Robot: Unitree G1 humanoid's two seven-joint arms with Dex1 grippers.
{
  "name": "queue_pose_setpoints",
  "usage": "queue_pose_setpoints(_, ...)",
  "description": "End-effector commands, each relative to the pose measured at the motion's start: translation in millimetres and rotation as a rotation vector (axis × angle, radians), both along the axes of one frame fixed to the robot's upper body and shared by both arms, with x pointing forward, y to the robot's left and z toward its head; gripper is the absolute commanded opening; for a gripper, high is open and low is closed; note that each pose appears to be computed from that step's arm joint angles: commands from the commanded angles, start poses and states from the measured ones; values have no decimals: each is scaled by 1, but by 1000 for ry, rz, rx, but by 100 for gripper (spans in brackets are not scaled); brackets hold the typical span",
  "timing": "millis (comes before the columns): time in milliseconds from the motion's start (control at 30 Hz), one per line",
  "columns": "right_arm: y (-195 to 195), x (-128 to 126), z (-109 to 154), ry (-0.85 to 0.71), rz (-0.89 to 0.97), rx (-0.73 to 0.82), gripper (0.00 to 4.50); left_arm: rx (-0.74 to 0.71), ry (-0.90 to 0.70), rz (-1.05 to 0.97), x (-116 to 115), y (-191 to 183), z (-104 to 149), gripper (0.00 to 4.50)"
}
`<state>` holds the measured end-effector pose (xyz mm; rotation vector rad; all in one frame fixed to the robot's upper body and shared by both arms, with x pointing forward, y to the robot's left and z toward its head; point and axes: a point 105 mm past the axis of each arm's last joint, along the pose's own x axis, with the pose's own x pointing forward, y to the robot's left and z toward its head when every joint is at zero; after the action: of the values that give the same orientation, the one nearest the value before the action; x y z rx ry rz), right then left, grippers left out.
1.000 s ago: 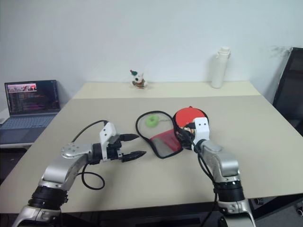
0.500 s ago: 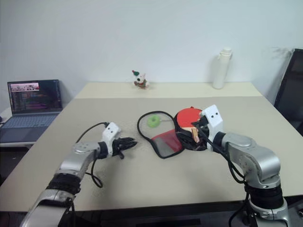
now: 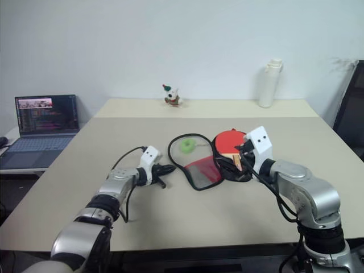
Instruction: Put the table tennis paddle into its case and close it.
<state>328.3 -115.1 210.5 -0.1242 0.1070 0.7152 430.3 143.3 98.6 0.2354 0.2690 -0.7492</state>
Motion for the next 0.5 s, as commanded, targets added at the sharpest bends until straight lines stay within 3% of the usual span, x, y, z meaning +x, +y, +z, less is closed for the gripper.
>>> queue_pose_setpoints(33,-7,-9,16,-78,0,3,450,3,-73,-31,10,-14,24,3)
queue_pose_setpoints(300,-28,-22,9,-47,-38,-37,450,8,-214,-155,19,-58,77,3)
queue_pose_setpoints(500,-54,-35,7,-40,-143,-60,450,-15,-328,-294,14,-126,125,3)
